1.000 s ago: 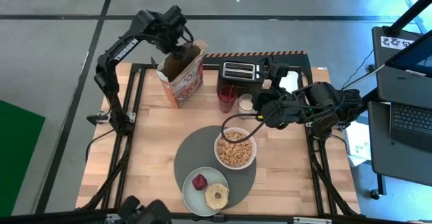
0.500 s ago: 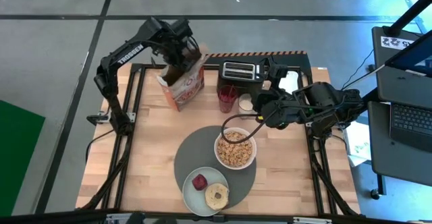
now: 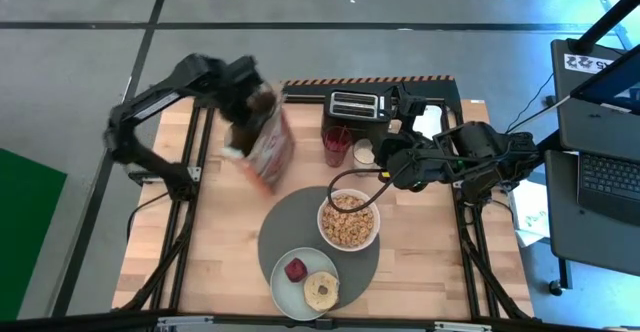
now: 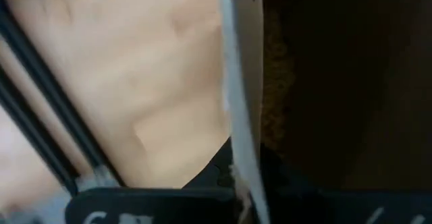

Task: Arrange a breakfast setting

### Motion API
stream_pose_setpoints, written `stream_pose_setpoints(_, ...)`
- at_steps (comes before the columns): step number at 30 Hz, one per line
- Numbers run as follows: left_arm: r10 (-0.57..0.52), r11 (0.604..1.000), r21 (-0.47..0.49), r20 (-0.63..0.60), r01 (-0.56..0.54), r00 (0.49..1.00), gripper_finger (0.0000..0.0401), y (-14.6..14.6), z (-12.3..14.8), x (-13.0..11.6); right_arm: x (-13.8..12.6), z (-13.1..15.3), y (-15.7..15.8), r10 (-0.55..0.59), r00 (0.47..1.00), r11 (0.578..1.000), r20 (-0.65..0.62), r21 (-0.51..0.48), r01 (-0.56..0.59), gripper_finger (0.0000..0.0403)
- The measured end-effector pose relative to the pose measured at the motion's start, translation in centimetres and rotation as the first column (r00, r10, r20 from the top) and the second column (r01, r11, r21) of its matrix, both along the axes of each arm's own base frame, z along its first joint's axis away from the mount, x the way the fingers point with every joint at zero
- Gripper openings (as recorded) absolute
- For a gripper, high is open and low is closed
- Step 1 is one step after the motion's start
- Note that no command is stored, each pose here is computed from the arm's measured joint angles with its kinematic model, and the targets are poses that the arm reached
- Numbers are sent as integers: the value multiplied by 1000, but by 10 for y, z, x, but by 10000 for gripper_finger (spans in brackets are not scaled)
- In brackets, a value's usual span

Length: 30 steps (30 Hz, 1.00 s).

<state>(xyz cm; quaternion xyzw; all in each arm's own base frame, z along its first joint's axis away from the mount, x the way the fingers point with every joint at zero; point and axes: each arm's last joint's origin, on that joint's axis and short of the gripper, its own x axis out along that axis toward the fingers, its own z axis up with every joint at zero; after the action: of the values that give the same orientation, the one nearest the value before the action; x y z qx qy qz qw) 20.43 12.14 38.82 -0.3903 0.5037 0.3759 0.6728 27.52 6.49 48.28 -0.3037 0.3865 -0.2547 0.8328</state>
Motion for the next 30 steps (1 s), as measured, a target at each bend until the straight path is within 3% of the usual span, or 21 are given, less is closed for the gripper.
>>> stream_pose_setpoints(6, 154, 982, -131, 112, -139, 982, 0, -59, -3, -63, 3, -6, 0, -22, 1000, 999, -15, -30, 22, 321)
stream_pose_setpoints(10, 280, 951, -200, 236, -236, 930, 0, -93, 9, -102, 10, -18, 0, -59, 997, 997, -39, -61, 57, 321)
stream_pose_setpoints(13, 324, 929, -277, 282, -247, 903, 0, -109, 14, -118, 17, -32, -6, -89, 992, 994, -84, -66, 84, 321)
stream_pose_setpoints(16, 333, 913, -334, 274, -235, 902, 0, -122, 15, -122, 27, -47, -16, -123, 985, 992, -117, -35, 119, 321)
stream_pose_setpoints(20, 309, 916, -334, 231, -223, 922, 0, -138, 12, -111, 37, -62, -25, -119, 981, 991, -154, 41, 126, 321)
stream_pose_setpoints(25, 236, 918, -350, 108, -185, 966, 0, -168, 3, -89, 47, -72, -25, -103, 987, 989, -121, 90, 114, 321)
stream_pose_setpoints(30, 236, 904, -371, 20, -212, 972, 0, -199, -3, -88, 53, -74, -23, -92, 992, 990, -85, 97, 100, 321)
